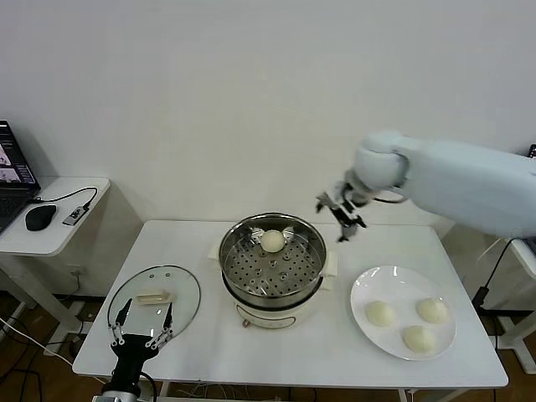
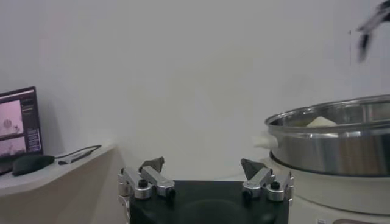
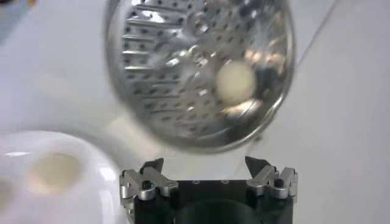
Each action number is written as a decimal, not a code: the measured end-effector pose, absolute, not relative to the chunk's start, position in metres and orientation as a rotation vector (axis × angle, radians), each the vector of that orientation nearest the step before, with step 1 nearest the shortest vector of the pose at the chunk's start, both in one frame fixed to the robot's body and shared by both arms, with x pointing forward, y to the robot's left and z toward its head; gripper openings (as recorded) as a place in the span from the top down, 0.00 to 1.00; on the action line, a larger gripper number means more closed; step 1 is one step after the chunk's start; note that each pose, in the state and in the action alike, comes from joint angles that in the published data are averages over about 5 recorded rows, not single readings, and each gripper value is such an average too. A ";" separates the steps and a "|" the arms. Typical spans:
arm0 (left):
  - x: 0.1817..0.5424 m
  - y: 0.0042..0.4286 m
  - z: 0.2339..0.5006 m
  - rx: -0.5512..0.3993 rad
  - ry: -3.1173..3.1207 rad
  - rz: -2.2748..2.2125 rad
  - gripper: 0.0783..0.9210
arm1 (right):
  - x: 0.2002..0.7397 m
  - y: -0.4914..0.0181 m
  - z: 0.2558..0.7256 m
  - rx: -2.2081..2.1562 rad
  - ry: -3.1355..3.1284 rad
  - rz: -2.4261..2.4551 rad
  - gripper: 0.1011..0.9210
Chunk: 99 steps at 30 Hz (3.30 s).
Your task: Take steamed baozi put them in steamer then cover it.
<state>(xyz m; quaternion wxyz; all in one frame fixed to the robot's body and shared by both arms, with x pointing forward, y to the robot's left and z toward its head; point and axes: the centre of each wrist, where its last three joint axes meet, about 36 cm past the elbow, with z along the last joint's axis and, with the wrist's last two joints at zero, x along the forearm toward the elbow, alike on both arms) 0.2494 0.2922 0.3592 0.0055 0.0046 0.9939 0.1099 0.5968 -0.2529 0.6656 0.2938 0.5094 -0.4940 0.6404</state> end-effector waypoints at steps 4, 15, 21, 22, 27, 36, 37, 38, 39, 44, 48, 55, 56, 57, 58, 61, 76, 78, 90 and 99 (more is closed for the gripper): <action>0.250 0.293 0.359 0.017 3.110 0.350 0.12 | 0.578 -0.285 0.644 1.301 -1.328 1.622 0.12; 0.248 0.296 0.360 0.004 3.111 0.365 0.12 | 0.548 -0.327 0.585 1.247 -1.286 1.511 0.12; 0.247 0.297 0.361 -0.003 3.108 0.373 0.12 | 0.539 -0.338 0.555 1.225 -1.276 1.473 0.12; 0.247 0.297 0.361 -0.004 3.108 0.374 0.12 | 0.538 -0.339 0.550 1.223 -1.276 1.467 0.12; 0.247 0.298 0.361 -0.009 3.106 0.379 0.12 | 0.533 -0.346 0.526 1.217 -1.283 1.441 0.12; 0.247 0.299 0.361 -0.016 3.105 0.385 0.12 | 0.530 -0.351 0.489 1.225 -1.325 1.400 0.12; 0.247 0.299 0.361 -0.017 3.105 0.386 0.12 | 0.531 -0.351 0.486 1.225 -1.330 1.396 0.12; 0.247 0.299 0.361 -0.019 3.106 0.387 0.12 | 0.531 -0.351 0.483 1.226 -1.335 1.392 0.12; 0.247 0.299 0.361 -0.020 3.106 0.387 0.12 | 0.531 -0.351 0.480 1.226 -1.340 1.388 0.12; 0.246 0.300 0.362 -0.028 3.104 0.390 0.12 | 0.535 -0.351 0.468 1.221 -1.361 1.379 0.12; 0.246 0.301 0.362 -0.033 3.102 0.392 0.12 | 0.539 -0.351 0.462 1.212 -1.375 1.378 0.12; 0.246 0.301 0.361 -0.038 3.100 0.394 0.12 | 0.543 -0.347 0.454 1.210 -1.390 1.364 0.14; 0.246 0.301 0.361 -0.038 3.099 0.395 0.12 | 0.543 -0.347 0.452 1.210 -1.391 1.361 0.15; 0.246 0.301 0.361 -0.037 3.099 0.395 0.12 | 0.543 -0.347 0.452 1.210 -1.391 1.358 0.17; 0.246 0.301 0.361 -0.037 3.099 0.395 0.12 | 0.543 -0.347 0.451 1.209 -1.392 1.355 0.19; 0.246 0.301 0.361 -0.036 3.099 0.396 0.12 | 0.544 -0.347 0.450 1.206 -1.394 1.351 0.26; 0.247 0.302 0.361 -0.033 3.095 0.400 0.12 | 0.552 -0.351 0.482 1.212 -1.415 1.329 0.36; 0.247 0.302 0.362 -0.031 3.093 0.399 0.12 | 0.555 -0.352 0.496 1.208 -1.431 1.329 0.36; 0.250 0.298 0.363 -0.003 3.088 0.391 0.12 | 0.583 -0.327 0.606 1.187 -1.569 1.378 0.35; 0.252 0.298 0.364 0.009 3.085 0.394 0.12 | 0.602 -0.256 0.678 1.241 -1.645 1.412 0.34</action>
